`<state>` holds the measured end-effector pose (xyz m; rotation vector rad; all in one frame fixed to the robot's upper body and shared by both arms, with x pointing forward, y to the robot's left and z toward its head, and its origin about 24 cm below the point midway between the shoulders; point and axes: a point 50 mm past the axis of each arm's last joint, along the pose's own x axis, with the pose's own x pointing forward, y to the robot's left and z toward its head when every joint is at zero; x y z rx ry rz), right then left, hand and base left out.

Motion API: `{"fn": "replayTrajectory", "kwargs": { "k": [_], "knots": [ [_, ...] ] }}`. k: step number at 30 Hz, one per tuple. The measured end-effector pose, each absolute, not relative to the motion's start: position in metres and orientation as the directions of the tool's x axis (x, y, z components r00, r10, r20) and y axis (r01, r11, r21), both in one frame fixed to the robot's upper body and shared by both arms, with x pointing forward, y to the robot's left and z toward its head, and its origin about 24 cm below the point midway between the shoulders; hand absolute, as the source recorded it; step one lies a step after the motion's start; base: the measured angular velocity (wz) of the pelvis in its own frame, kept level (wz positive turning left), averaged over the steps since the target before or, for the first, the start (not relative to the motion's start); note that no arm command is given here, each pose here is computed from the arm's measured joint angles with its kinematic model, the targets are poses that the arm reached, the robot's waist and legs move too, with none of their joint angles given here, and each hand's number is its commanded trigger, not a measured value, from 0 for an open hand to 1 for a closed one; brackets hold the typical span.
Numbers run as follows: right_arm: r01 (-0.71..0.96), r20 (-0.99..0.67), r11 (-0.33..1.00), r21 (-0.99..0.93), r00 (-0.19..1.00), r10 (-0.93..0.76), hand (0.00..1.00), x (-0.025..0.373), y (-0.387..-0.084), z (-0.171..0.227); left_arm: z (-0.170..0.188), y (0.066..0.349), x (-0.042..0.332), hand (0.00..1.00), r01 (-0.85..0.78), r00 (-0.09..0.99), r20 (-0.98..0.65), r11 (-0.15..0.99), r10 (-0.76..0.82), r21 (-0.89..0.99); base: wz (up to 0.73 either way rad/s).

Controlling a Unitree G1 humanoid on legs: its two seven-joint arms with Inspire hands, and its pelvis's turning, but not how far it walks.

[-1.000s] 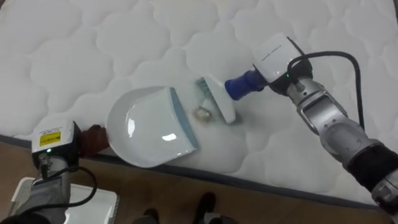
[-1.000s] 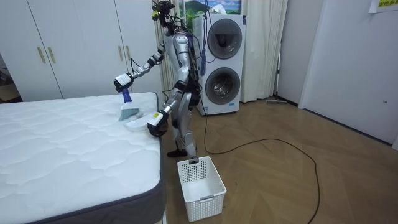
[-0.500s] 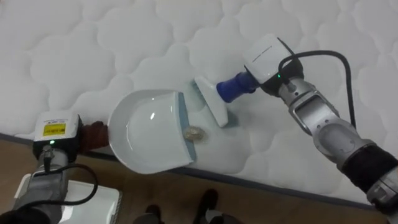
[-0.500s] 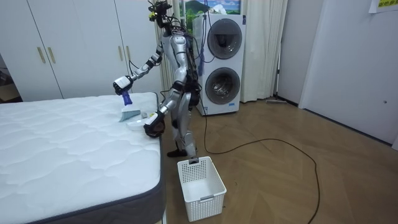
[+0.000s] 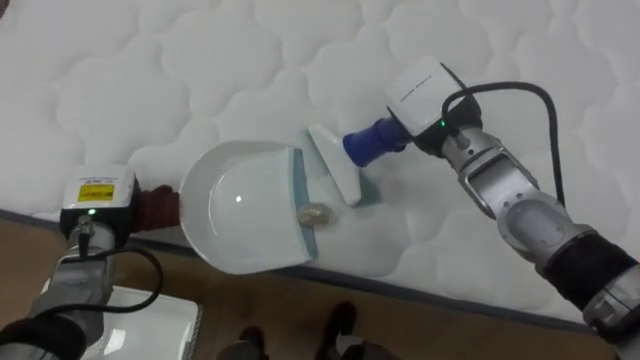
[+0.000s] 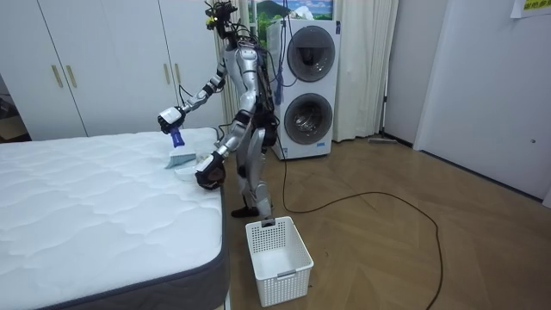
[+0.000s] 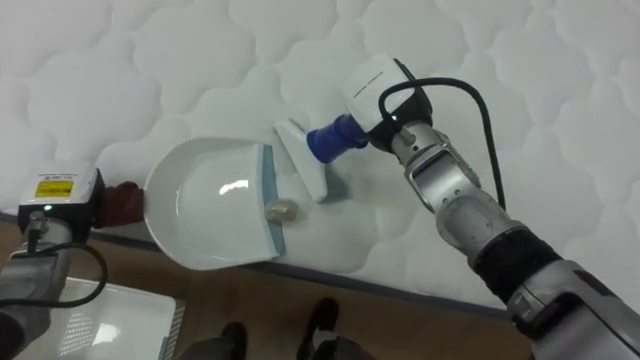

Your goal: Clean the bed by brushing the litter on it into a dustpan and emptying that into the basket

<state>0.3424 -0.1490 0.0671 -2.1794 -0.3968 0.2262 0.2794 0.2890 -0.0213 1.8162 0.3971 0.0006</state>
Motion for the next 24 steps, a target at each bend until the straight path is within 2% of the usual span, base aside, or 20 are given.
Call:
{"fn": "replayTrajectory", "kwargs": {
  "k": [15,24],
  "knots": [
    [0.053,-0.086,-0.463,-0.885,0.957,0.275,1.0,0.34,-0.166,0.05,-0.022,0.288,0.282,1.0,0.289,0.934,-0.226,-0.213,0.278,0.933,-0.01],
    [0.03,-0.104,-0.458,-0.888,0.959,0.265,1.0,0.338,-0.169,0.046,-0.019,0.286,0.287,1.0,0.275,0.94,-0.213,-0.222,0.266,0.935,0.07]
  ]
}}
